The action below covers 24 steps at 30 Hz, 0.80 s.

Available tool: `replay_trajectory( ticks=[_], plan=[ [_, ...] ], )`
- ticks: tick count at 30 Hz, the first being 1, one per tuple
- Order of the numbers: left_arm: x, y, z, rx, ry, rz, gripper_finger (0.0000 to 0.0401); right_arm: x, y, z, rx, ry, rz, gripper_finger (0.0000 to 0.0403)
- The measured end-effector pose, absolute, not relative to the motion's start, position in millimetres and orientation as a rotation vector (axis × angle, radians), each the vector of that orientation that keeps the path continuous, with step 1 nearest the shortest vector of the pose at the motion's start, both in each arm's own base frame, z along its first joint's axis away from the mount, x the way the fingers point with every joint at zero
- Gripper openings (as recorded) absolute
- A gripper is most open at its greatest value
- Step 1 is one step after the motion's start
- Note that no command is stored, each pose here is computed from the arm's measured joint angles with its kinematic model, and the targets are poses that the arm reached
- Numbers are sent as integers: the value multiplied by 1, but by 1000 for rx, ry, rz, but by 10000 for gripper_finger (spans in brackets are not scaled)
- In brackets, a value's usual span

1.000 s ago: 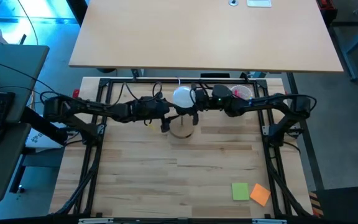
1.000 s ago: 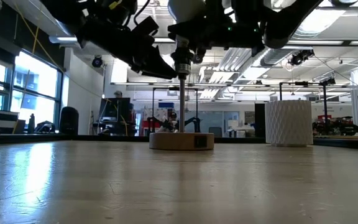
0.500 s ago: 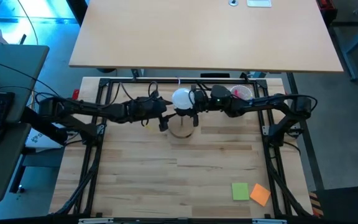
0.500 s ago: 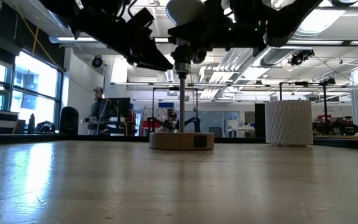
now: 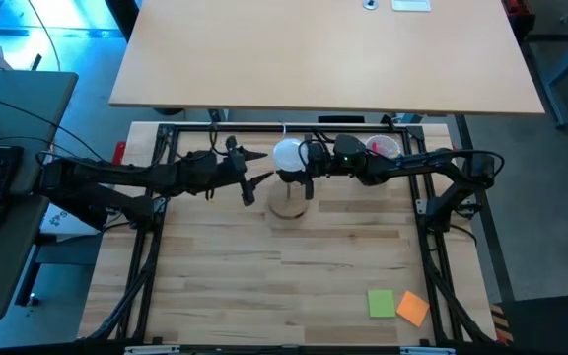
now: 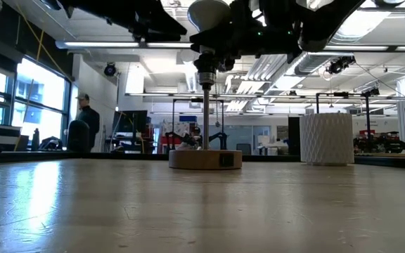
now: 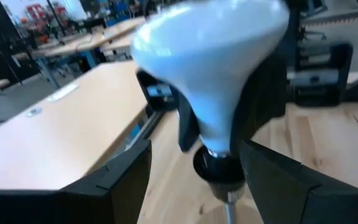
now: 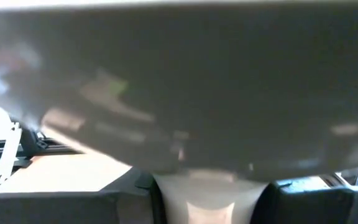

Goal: Screw lightbulb
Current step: Insert the white lightbulb into the desk lamp

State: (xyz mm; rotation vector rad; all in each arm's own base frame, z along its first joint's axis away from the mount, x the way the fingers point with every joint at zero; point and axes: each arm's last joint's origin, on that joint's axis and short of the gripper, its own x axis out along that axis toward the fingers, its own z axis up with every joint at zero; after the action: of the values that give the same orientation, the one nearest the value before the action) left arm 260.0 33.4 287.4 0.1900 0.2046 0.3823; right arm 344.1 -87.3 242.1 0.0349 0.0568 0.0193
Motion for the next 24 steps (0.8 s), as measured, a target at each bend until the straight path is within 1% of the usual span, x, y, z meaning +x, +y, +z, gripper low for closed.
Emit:
replay_trajectory(
  ticks=[9, 13, 16, 20, 24],
  plan=[
    [260, 41, 324, 175, 131, 399, 241, 344, -87, 241, 39, 68, 19, 129],
    [267, 45, 335, 221, 136, 388, 241, 344, -88, 240, 48, 75, 21, 129],
    [272, 49, 353, 238, 80, 389, 241, 344, -88, 240, 47, 76, 14, 129],
    [275, 54, 370, 271, 66, 401, 241, 344, -88, 240, 47, 77, 16, 129],
    [281, 59, 379, 277, 52, 283, 241, 344, -89, 240, 47, 78, 17, 129]
  ],
)
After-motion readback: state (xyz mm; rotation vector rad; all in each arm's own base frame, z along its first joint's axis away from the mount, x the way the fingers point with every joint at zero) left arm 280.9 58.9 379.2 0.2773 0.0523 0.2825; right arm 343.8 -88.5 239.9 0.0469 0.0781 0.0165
